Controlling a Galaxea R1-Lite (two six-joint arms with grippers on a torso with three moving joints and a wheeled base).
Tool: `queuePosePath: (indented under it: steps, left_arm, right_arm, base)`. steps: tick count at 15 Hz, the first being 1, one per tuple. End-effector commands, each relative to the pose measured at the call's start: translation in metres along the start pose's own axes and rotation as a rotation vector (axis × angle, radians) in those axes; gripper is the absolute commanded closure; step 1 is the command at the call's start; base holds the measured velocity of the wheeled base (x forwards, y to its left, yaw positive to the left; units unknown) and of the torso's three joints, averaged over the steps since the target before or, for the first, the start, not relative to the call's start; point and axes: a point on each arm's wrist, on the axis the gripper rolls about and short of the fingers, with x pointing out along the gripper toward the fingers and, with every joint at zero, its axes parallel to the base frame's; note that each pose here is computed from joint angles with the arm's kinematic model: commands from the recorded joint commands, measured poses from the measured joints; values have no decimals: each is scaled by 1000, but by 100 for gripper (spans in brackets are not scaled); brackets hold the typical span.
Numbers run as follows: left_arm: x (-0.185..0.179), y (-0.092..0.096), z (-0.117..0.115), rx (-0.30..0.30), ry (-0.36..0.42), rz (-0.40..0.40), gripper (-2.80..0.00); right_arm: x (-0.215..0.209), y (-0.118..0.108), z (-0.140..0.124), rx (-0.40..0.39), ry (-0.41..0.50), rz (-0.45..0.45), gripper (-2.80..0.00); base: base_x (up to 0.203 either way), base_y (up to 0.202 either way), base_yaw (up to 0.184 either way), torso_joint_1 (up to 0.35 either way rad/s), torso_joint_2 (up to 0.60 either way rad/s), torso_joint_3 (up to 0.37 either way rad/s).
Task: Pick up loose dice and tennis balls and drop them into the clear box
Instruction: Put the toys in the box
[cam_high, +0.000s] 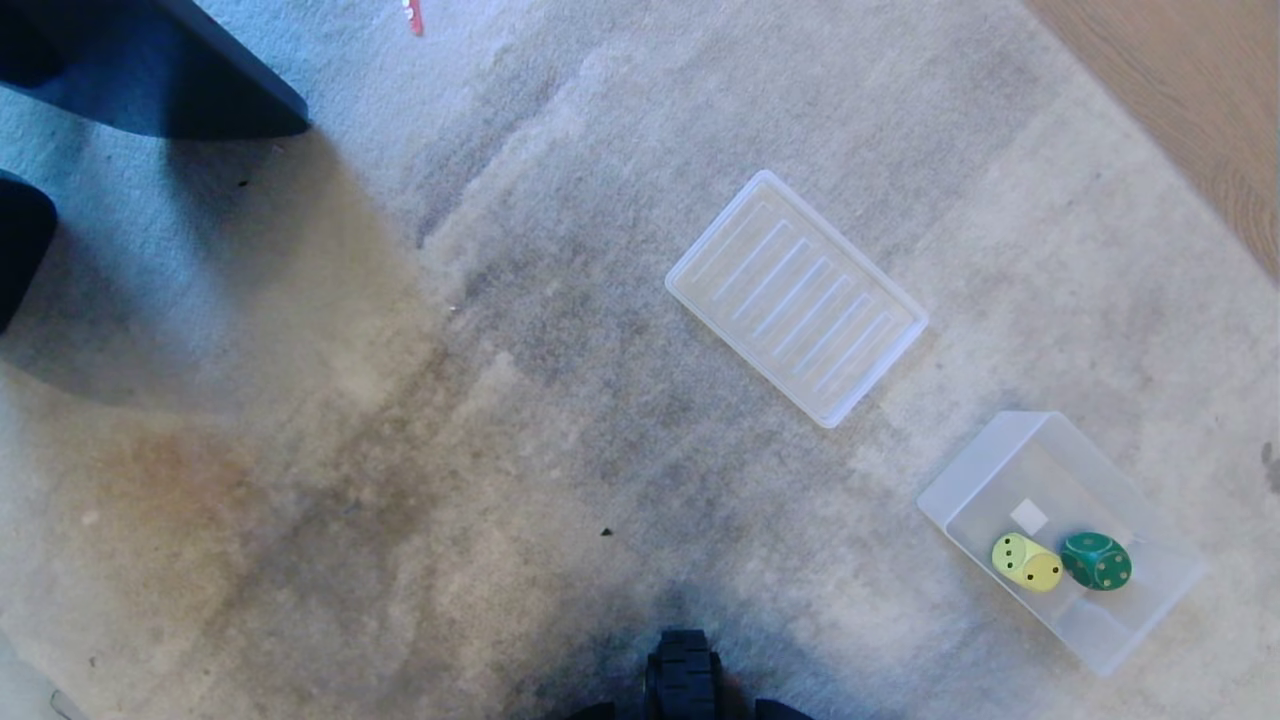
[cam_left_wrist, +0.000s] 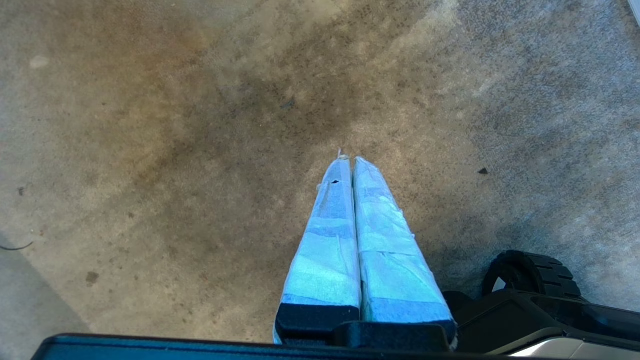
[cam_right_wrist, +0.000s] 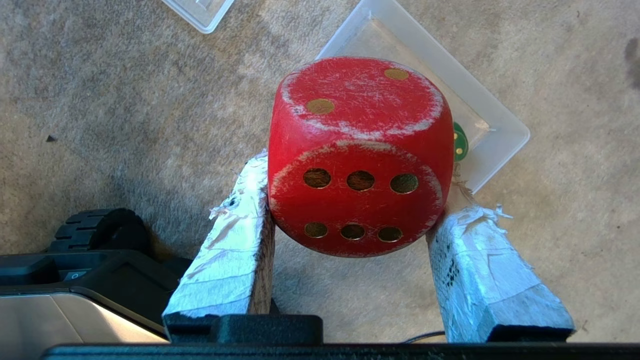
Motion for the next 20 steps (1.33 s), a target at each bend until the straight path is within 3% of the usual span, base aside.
queuePosePath:
  steps: [1,20]
  left_arm:
    - [0,0,0,-1,0,1,0]
    - [0,0,0,-1,0,1,0]
  right_arm:
    - [0,0,0,0,1,1,0]
    - [0,0,0,0,1,1,0]
  base:
    - [0,0,0,0,0,0]
    - [0,0,0,0,0,0]
